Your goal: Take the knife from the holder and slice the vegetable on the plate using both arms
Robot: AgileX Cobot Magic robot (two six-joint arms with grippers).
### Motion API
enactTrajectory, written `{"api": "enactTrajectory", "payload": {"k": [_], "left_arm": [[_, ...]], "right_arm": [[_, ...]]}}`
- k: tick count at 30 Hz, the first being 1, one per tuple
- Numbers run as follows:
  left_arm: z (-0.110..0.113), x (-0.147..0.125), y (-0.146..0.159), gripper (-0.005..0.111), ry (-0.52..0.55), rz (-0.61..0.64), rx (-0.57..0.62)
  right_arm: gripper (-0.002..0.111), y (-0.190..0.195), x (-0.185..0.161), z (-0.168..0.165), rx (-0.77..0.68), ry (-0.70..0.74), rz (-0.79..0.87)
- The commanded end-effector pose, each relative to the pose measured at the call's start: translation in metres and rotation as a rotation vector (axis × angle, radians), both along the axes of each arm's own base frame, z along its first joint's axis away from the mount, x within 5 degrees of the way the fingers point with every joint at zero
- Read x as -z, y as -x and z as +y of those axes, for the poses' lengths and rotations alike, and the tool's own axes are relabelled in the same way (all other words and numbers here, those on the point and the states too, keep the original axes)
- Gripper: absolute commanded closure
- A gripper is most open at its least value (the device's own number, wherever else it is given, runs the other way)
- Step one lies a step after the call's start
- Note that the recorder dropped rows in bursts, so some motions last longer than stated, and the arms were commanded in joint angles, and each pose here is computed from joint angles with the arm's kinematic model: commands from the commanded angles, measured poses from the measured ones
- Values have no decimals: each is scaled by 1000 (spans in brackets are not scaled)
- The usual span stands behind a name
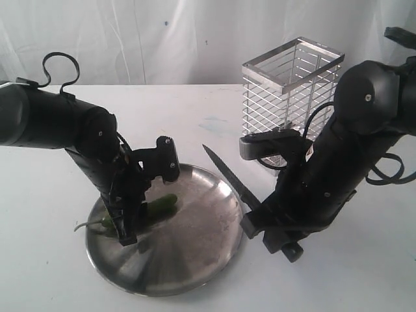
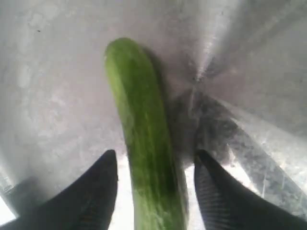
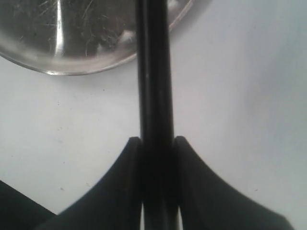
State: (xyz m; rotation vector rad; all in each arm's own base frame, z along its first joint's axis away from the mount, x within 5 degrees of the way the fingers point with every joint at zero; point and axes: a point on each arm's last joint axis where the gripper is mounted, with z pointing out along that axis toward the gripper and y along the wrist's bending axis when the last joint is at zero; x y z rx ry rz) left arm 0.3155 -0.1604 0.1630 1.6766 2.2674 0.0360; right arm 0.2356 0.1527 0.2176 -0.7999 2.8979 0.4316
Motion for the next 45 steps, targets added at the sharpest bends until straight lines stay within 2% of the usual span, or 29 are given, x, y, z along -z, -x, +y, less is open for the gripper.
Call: {"api": "enactTrajectory", "payload": {"k": [1, 4, 8, 10, 11, 13, 15, 16, 20, 22, 27, 33, 36, 38, 39, 40, 41, 45], "left_arm": [[-1, -4, -2, 40, 24, -18, -18], [1, -14, -1, 37, 30, -46, -12], [4, -50, 7, 37, 74, -130, -18], [7, -66, 13, 38, 90, -148, -29], [9, -74, 16, 42, 101, -156, -42], [12, -86, 19, 61, 132, -180, -84], [17, -98, 21, 96, 173, -212, -139], [20, -103, 21, 106, 188, -229, -161], [38, -112, 14, 107, 303, -239, -408], [49, -107, 9, 107, 358, -223, -512], [72, -83, -2, 107, 595, -226, -766], [72, -72, -9, 107, 743, -190, -923], [70, -72, -8, 107, 787, -139, -974], [68, -72, -5, 107, 767, -121, -934], [67, -70, -3, 107, 731, -114, -878], [65, -67, 2, 107, 666, -88, -774], [64, -66, 5, 107, 648, -63, -740], [51, -69, 24, 107, 627, 231, -656]], "right_arm": [[108, 5, -1, -4, -23, 18, 39], [108, 9, -1, -5, -36, 34, 80], [108, 9, -1, -5, -37, 35, 78], [108, 5, -2, -4, 12, 23, 55], [108, 4, -2, -3, 45, 11, 47], [108, 4, -2, 3, 42, 6, 50], [108, 5, -2, 13, 17, 17, 75], [108, 5, -3, 21, -3, 24, 77], [108, -9, -4, 48, 2, 59, 35], [108, -17, -1, 57, 13, 90, 36], [108, -24, 10, 77, 22, 107, 54], [108, -25, 15, 88, 89, 125, -22], [108, -19, 13, 93, 67, 142, -44], [108, -14, 12, 95, 54, 148, -37], [108, -13, 11, 95, 52, 154, -33], [108, -12, 11, 94, 42, 166, -22], [108, -12, 11, 93, 37, 172, -25], [108, -12, 12, 92, 31, 187, -28]]}}
